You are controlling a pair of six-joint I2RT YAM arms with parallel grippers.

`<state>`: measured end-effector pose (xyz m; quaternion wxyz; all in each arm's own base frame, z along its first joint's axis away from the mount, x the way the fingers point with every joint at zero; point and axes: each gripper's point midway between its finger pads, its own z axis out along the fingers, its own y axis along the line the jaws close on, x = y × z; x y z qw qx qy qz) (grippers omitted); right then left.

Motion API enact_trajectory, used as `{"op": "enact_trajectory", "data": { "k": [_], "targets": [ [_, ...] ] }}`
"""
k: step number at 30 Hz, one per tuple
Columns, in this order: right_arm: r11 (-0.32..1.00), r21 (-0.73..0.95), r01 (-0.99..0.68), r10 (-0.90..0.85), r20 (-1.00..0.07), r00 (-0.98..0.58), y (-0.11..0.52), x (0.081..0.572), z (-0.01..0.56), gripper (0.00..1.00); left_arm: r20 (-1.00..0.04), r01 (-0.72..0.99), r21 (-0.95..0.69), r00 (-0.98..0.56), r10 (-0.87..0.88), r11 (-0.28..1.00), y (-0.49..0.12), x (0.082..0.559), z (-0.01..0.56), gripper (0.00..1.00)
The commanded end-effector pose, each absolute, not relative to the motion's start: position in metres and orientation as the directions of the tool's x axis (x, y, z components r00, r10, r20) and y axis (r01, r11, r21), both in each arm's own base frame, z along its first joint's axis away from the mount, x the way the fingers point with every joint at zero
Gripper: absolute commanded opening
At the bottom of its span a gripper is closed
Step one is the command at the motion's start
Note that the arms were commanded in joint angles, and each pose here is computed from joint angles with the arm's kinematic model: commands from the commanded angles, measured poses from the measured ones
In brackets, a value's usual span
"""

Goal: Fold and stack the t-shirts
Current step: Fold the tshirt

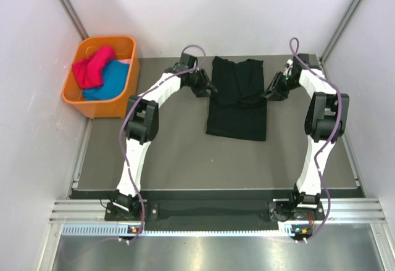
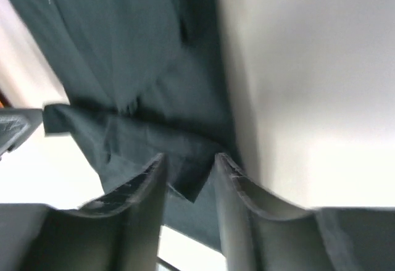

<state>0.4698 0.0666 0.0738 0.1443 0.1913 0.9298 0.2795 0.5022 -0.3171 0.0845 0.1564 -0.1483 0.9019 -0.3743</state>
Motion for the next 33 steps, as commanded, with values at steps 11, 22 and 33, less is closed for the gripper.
{"op": "enact_trajectory", "data": {
  "k": [11,22,33],
  "targets": [
    [0.923,0.369,0.113,0.296,-0.488,-0.821,0.092,0.453,0.174,0.68,-0.579,0.166,-0.484,-0.797,-0.172,0.859,-0.249,0.412,0.225,0.56],
    [0.982,0.168,0.085,0.162,-0.519,-0.839,0.189,0.391,0.092,0.69,-0.464,0.143,-0.468,-0.879,-0.105,0.872,-0.197,0.253,0.178,0.53],
    [0.995,0.049,0.087,0.099,-0.534,-0.84,0.193,0.437,0.06,0.68,-0.467,0.108,-0.439,-0.876,-0.124,0.892,-0.167,0.211,0.187,0.52]
  ]
}}
